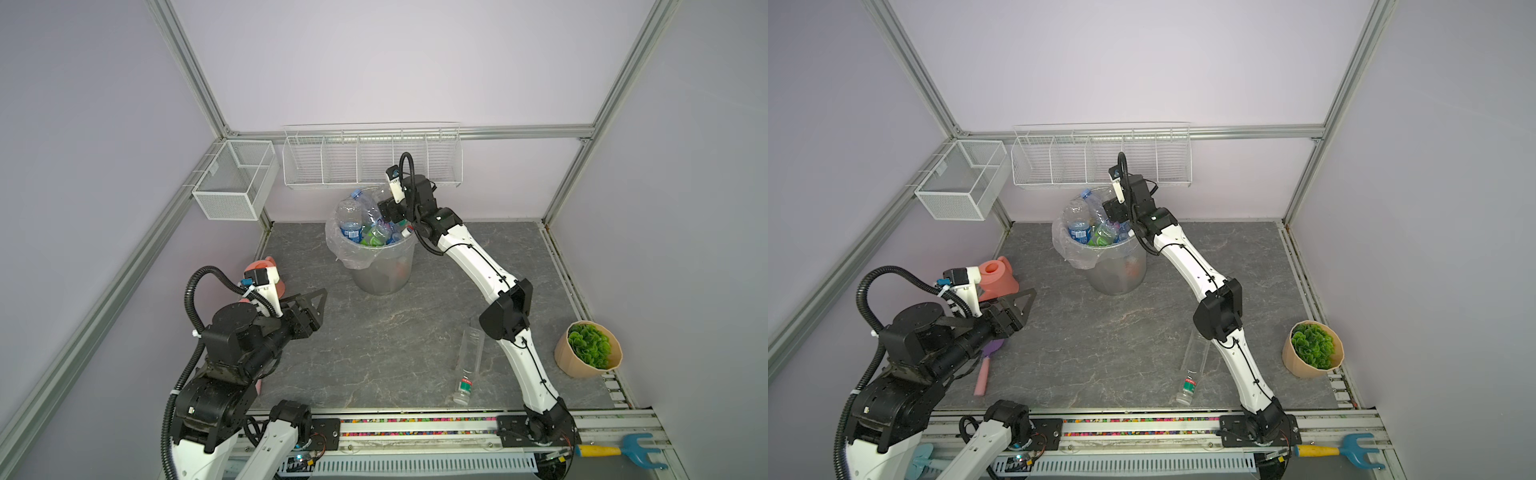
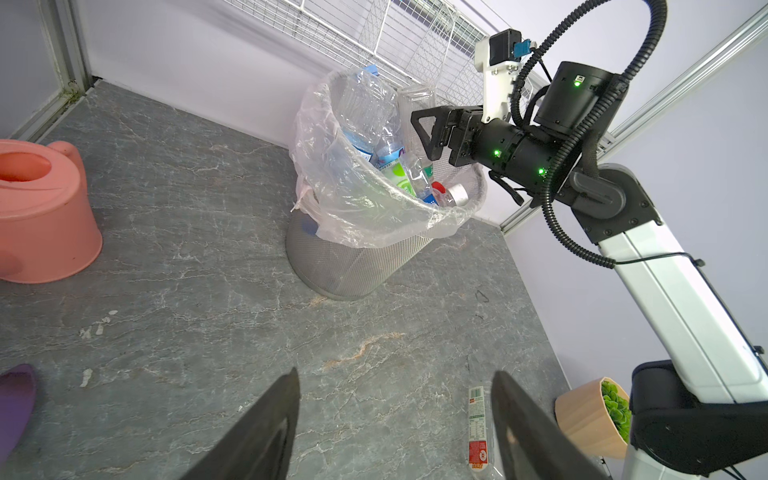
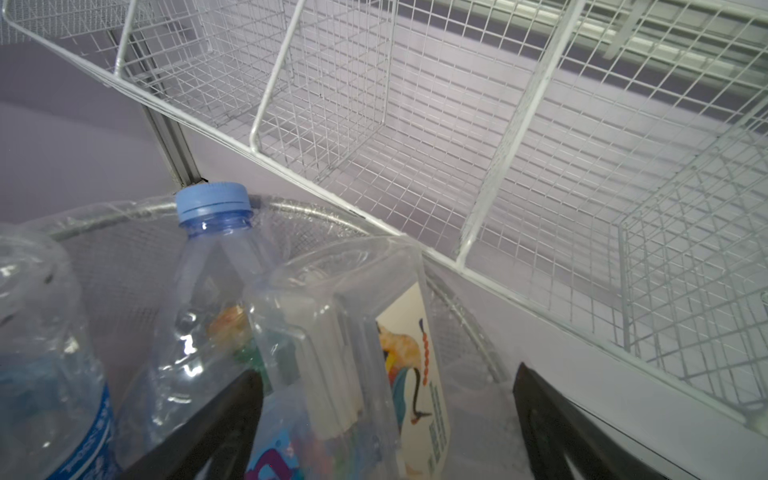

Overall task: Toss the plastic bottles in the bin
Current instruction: 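Lower the bird-label bottle into the bin and open the right gripper, then draw the right gripper back while the left gripper reaches toward the clear bottle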

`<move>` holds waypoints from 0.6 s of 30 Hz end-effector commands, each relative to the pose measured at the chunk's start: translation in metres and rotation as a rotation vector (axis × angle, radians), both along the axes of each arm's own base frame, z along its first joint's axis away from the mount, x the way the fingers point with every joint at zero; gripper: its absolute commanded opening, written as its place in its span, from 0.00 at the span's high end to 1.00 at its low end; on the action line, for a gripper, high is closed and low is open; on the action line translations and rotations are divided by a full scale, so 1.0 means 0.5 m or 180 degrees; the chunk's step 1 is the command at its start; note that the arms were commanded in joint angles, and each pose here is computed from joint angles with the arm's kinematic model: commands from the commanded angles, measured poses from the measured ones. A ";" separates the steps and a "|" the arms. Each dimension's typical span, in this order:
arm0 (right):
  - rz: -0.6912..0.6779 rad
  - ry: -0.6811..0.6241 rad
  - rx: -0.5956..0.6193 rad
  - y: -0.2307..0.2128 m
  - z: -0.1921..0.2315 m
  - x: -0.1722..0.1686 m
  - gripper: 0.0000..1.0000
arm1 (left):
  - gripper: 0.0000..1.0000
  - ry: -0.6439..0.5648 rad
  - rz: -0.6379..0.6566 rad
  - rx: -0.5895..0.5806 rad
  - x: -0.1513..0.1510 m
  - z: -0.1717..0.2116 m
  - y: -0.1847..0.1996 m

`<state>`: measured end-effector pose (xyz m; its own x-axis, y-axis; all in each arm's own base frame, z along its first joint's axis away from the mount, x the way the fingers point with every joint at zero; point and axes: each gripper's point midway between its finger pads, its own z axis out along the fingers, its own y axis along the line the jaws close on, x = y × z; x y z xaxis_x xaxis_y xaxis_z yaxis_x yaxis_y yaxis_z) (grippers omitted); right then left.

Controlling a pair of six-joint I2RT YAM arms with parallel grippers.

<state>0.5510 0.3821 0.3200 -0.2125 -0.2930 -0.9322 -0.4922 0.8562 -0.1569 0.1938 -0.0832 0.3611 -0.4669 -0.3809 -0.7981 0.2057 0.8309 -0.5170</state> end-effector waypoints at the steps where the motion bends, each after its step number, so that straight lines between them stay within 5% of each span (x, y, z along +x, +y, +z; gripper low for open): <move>1: 0.0126 -0.0527 0.0316 -0.018 0.213 -0.084 0.02 | 0.28 -0.0048 0.0011 0.0000 -0.003 0.019 0.002; 10: 0.0417 -0.0661 0.0604 -0.049 0.334 -0.235 0.06 | 0.26 0.0002 -0.0195 -0.0037 -0.011 0.016 -0.019; 18: 0.0225 -0.0650 0.0982 -0.198 0.371 -0.387 0.12 | 0.21 0.0147 -0.0452 -0.0114 -0.015 -0.009 -0.049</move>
